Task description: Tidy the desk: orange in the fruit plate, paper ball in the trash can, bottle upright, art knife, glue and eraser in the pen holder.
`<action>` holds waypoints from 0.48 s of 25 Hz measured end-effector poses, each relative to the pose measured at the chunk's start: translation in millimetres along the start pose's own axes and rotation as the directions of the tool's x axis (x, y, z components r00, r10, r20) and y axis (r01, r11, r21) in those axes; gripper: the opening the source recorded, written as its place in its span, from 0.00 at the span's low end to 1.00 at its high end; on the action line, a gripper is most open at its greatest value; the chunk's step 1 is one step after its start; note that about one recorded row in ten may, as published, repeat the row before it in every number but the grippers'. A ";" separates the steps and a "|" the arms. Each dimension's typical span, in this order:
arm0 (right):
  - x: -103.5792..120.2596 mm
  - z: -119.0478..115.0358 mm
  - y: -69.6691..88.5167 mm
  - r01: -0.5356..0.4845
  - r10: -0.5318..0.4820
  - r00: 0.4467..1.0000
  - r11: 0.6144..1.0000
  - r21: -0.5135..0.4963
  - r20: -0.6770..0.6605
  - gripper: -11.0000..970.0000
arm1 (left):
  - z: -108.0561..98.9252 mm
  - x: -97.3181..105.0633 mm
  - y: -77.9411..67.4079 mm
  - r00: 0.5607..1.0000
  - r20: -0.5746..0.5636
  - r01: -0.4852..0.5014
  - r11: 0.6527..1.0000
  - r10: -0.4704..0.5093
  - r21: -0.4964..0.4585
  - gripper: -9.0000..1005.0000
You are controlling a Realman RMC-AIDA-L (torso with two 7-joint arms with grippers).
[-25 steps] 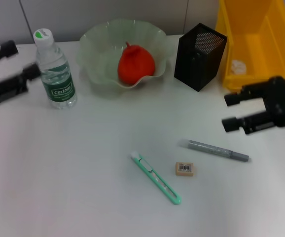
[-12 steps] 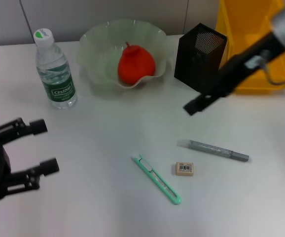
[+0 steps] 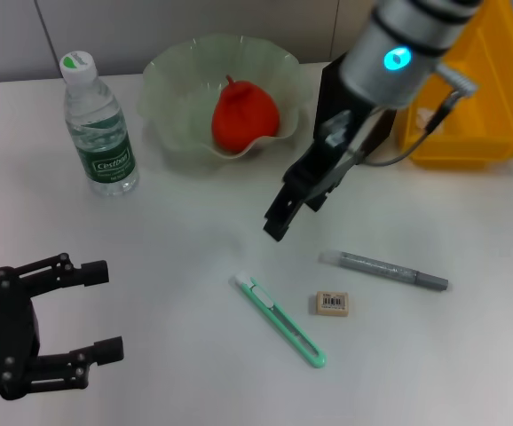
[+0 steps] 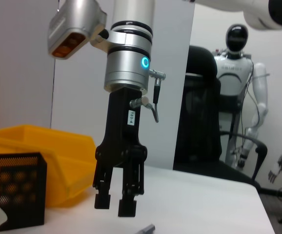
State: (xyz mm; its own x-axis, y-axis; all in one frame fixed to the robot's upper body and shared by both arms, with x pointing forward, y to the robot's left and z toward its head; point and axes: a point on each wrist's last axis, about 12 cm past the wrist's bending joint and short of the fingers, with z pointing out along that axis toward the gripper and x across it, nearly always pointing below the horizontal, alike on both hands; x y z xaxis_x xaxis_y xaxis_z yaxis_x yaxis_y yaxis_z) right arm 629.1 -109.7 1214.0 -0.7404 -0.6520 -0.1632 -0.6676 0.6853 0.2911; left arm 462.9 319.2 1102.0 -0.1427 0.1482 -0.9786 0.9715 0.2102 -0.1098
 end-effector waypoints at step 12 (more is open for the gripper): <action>-9.0 43.1 12.2 -0.139 0.140 0.990 0.990 0.024 -0.029 0.80 | -1.3 1.4 4.5 0.998 -0.058 -0.039 0.999 0.040 0.008 0.82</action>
State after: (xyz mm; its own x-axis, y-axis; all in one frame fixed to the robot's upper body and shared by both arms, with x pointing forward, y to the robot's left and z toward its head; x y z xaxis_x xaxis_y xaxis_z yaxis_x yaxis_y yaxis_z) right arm 624.3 -81.5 1178.4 -0.8241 -0.5588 -0.0931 -0.5595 0.7770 0.2885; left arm 466.8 321.6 1100.4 -0.1149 0.2122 -0.9705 0.9778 0.1967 -0.0728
